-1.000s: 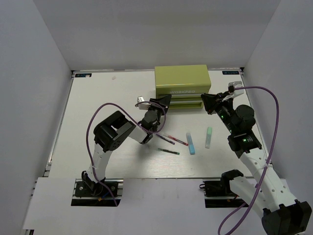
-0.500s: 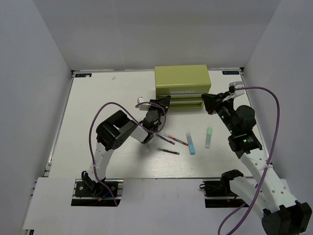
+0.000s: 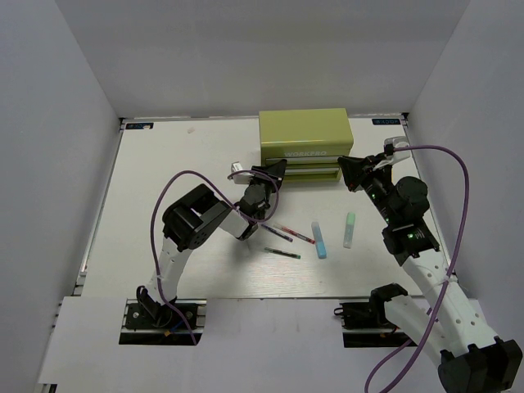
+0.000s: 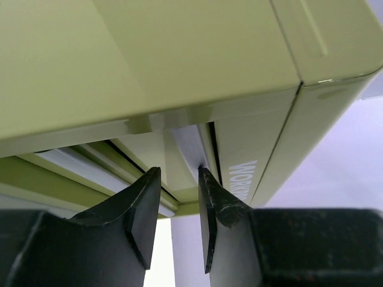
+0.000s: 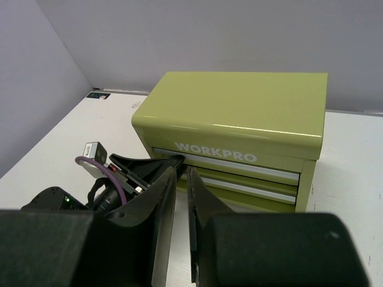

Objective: Sort the stationery into containers
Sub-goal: Open the drawer

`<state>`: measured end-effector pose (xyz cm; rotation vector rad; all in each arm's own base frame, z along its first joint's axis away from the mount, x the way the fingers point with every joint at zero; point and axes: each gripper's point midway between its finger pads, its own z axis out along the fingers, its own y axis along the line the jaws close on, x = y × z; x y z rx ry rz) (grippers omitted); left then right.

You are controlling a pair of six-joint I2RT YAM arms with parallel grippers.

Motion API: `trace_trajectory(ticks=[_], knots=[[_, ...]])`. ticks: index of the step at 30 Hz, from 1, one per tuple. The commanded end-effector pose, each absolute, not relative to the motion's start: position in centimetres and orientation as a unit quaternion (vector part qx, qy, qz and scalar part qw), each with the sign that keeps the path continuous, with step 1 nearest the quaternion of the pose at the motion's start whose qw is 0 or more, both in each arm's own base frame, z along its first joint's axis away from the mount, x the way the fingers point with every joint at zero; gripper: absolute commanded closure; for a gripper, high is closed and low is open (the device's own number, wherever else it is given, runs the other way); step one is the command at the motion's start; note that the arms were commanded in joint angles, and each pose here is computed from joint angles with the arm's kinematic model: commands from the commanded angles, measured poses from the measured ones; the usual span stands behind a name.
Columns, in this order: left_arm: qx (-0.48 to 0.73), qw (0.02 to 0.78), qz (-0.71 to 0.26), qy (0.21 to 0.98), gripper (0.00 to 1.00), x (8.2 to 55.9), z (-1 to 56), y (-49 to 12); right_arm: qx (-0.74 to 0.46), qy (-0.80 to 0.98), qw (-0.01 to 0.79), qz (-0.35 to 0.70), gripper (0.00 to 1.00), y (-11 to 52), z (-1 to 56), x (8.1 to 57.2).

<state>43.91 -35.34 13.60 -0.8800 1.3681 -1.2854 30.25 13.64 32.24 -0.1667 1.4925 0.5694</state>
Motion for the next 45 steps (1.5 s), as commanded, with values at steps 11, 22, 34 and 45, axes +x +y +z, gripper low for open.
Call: trace_trajectory(ticks=[11,22,34,45], knots=[[-0.363,0.516,-0.559,0.538,0.57,44.1,15.9,-35.5,-0.068,0.648,0.716,0.252,0.81,13.2,33.7,30.3],[-0.373,0.525,-0.54,0.541,0.57,45.0,15.6,-34.9,-0.068,0.643,0.72,0.252,0.81,13.0,34.1,30.0],[-0.38,0.54,-0.539,0.523,0.56,45.8,15.5,-34.9,-0.068,0.64,0.723,0.252,0.81,12.9,34.2,29.9],[-0.38,0.547,-0.546,0.508,0.57,46.2,15.9,-35.0,-0.067,0.64,0.723,0.251,0.81,12.8,34.2,29.8]])
